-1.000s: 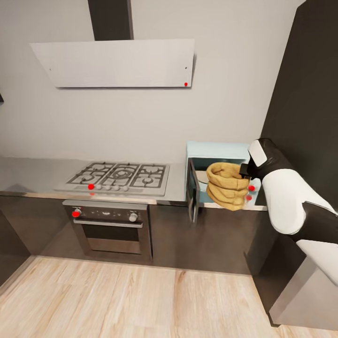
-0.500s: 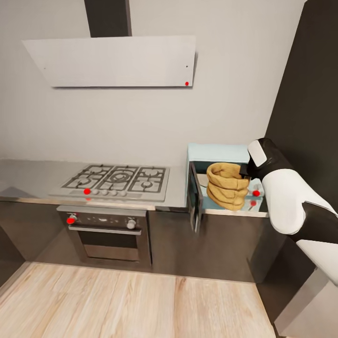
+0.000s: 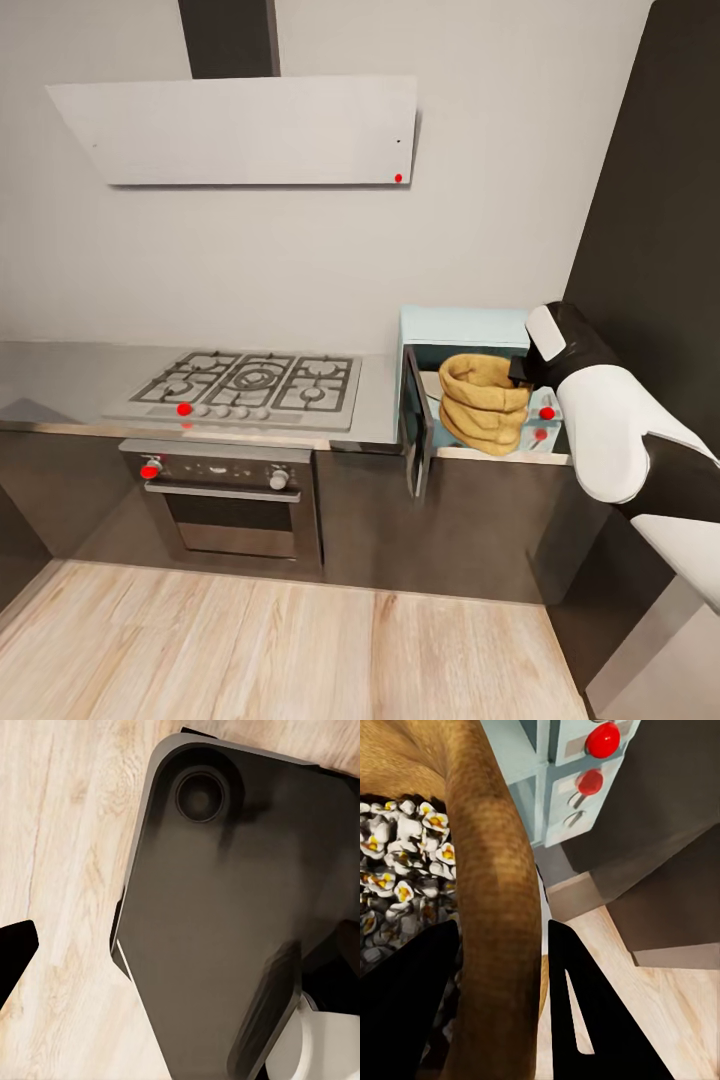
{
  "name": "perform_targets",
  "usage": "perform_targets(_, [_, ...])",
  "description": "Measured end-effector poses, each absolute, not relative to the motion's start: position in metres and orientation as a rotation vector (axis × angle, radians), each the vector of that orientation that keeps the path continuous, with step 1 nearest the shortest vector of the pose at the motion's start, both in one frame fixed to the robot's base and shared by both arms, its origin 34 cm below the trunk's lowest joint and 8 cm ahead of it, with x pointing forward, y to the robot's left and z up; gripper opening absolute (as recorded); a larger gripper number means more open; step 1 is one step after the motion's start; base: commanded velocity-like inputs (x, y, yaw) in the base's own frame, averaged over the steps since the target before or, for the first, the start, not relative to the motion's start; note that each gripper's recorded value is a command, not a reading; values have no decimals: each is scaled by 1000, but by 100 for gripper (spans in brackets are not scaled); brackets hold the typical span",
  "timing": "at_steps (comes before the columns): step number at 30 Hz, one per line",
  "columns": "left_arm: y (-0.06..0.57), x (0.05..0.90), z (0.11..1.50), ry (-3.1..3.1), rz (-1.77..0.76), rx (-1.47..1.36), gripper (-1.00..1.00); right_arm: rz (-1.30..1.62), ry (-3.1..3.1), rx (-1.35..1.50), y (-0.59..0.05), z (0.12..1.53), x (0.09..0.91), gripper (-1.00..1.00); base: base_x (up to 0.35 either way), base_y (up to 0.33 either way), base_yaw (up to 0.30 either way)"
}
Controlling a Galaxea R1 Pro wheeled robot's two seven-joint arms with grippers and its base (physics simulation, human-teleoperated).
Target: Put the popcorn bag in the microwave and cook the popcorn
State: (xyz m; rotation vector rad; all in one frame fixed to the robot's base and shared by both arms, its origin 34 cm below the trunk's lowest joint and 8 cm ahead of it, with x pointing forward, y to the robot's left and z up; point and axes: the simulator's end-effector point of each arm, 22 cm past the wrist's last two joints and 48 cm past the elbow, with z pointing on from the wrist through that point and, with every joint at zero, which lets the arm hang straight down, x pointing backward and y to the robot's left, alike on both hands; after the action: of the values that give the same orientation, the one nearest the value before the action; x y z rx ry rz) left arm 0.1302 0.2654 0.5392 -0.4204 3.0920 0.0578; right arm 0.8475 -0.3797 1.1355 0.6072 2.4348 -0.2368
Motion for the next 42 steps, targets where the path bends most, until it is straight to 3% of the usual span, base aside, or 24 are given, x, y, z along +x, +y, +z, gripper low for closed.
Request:
perform_targets(18, [265,130,539,3092,57,-419,100,-236,2432,614,-384,1136,847,-100,1,0,0])
perform_targets(26, [265,130,539,3092,55,-415,100,-237,2433,614,-384,1135,846,-100,225,0,0])
perform_targets(42, [266,130,539,3092,57,-417,100,-253,2416,624,-390,1137,848,-100,19,0,0])
